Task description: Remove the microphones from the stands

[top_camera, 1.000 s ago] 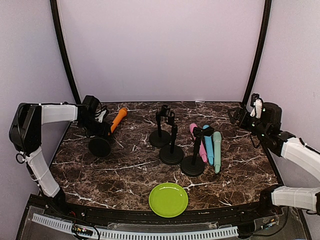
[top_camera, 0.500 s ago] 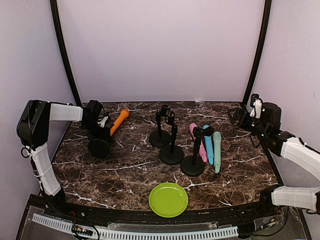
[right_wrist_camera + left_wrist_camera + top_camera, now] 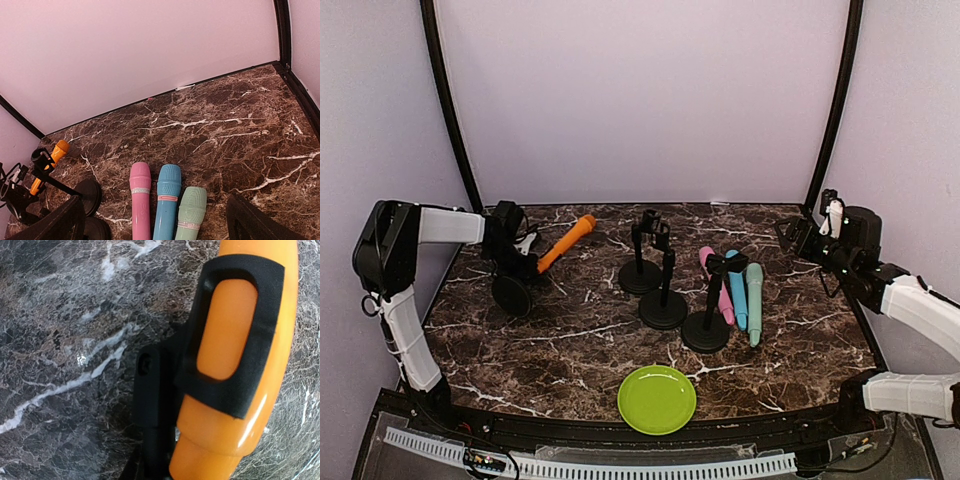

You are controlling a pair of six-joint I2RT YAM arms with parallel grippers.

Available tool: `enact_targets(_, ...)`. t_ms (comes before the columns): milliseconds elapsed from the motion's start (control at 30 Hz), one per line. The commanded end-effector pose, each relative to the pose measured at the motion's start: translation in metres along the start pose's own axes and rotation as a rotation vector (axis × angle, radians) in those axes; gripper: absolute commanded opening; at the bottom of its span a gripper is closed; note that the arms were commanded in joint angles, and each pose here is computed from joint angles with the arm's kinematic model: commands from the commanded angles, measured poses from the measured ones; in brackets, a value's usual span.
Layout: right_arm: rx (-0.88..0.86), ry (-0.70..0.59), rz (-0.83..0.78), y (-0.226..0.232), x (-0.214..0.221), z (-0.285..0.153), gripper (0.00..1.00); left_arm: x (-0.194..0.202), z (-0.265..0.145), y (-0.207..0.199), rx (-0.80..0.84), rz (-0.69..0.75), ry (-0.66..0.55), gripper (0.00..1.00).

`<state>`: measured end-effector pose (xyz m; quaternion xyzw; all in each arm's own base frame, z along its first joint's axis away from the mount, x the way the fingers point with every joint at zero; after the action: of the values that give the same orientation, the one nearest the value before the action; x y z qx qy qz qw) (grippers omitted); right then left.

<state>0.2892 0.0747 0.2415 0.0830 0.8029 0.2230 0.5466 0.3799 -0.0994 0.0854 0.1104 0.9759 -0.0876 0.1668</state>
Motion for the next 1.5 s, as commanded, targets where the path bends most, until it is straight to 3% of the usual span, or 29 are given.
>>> enact_targets(0,-0.006,-0.047,0.003,0.002,-0.008,-0.003,0.99,-0.008,-0.026,-0.006,0.017,0.030,-0.102,0.00)
enact_targets(633,-0.066,-0.088,0.013,0.015,-0.024,-0.014,0.99,-0.028,-0.124,-0.039,0.001,0.093,-0.536,0.00)
enact_targets(1167,-0.374,-0.196,0.042,0.068,-0.056,-0.047,0.98,-0.026,-0.197,-0.121,0.068,0.213,-0.908,0.00)
enact_targets(1467,-0.485,-0.179,-0.019,0.136,-0.054,-0.033,0.99,-0.022,-0.214,-0.187,0.127,0.302,-1.034,0.00)
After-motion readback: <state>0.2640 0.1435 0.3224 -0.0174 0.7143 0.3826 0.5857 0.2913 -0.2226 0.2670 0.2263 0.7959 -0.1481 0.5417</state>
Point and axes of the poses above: each gripper's point midway between its finger pads, its own z axis out along the fingers, its own y axis along the line the jaws close on, x = y × z, the point moved 6 cm from there along -z, back along the fingers, and after that the axes turned 1 degree about z, right-handed, at the moved point
